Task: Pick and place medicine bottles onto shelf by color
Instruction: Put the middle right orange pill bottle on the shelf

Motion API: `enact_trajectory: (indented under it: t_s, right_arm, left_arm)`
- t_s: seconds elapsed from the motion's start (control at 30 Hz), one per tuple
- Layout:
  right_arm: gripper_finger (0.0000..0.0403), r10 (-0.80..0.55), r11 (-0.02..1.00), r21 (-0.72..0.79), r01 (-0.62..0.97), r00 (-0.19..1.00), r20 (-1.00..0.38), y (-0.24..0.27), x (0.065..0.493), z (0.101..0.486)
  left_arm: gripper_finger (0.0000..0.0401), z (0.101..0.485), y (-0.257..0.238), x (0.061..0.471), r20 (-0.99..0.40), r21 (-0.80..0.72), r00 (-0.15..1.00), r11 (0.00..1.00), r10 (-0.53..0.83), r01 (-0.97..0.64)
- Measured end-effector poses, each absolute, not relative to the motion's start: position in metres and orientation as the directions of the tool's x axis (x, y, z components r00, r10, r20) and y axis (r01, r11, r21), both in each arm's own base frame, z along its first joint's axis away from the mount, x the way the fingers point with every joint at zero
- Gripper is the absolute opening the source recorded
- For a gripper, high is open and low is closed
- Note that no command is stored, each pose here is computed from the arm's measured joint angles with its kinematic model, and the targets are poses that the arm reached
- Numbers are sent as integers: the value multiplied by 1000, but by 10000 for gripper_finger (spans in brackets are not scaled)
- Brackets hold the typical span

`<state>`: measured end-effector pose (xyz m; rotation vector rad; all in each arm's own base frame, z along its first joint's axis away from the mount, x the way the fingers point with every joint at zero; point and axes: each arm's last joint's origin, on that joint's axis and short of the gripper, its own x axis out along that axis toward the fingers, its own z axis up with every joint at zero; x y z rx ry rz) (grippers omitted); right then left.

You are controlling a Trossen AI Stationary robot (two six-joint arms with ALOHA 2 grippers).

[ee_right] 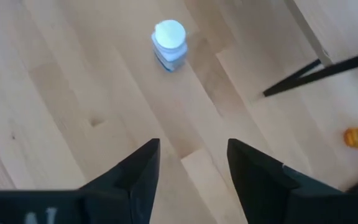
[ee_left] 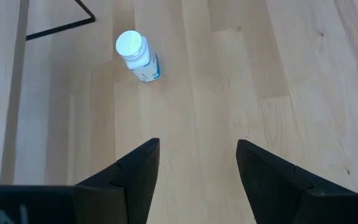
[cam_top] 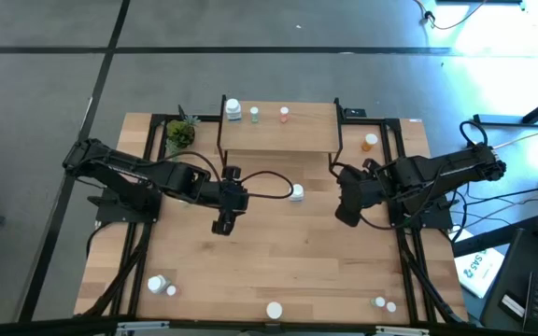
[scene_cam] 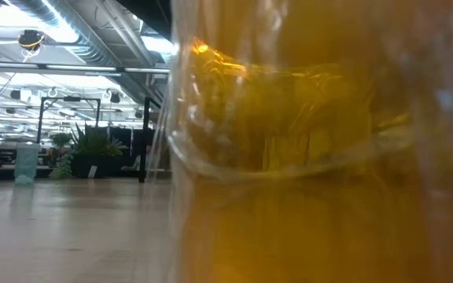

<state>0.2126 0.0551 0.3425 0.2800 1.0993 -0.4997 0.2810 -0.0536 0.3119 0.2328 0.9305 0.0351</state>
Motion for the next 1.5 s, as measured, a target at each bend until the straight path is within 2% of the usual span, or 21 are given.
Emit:
enact_trajectory:
  t_s: [0.1, 0.27, 0.4, 0.5, 0.83, 1.03, 1.2, 1.33, 1.5]
  right_arm:
    - [214, -250, 839, -23, 544, 348, -904, 55, 211, 342]
    - [278, -260, 814, -31, 580, 315, -913, 54, 208, 341]
    - [328, -267, 840, -69, 538, 299, -916, 53, 207, 341]
    - [347, -267, 855, -82, 512, 299, -916, 53, 207, 341]
    - [346, -299, 822, -142, 551, 206, -932, 50, 197, 339]
    - [345, -316, 734, -136, 665, 158, -935, 48, 191, 339]
    - [346, -303, 731, -126, 671, 153, -941, 49, 191, 338]
    - [345, -275, 735, -116, 668, 138, -951, 49, 188, 323]
    - [345, -261, 733, -58, 678, 201, -944, 44, 172, 309]
  left_arm:
    - [207, 312, -54, 281, -790, 214, 599, 974, 130, 70]
    - [207, 312, -54, 281, -790, 214, 599, 974, 130, 70]
    - [207, 312, -54, 281, -790, 214, 599, 974, 130, 70]
    - [207, 312, -54, 281, -790, 214, 599, 974, 130, 70]
    - [207, 312, -54, 281, -790, 214, 599, 974, 130, 70]
    - [207, 312, -54, 281, -790, 214, 599, 974, 130, 71]
    - [207, 312, -54, 281, -790, 213, 599, 974, 130, 71]
    - [207, 312, -54, 281, -790, 214, 599, 974, 130, 70]
    - [207, 312, -54, 281, -790, 213, 600, 974, 130, 70]
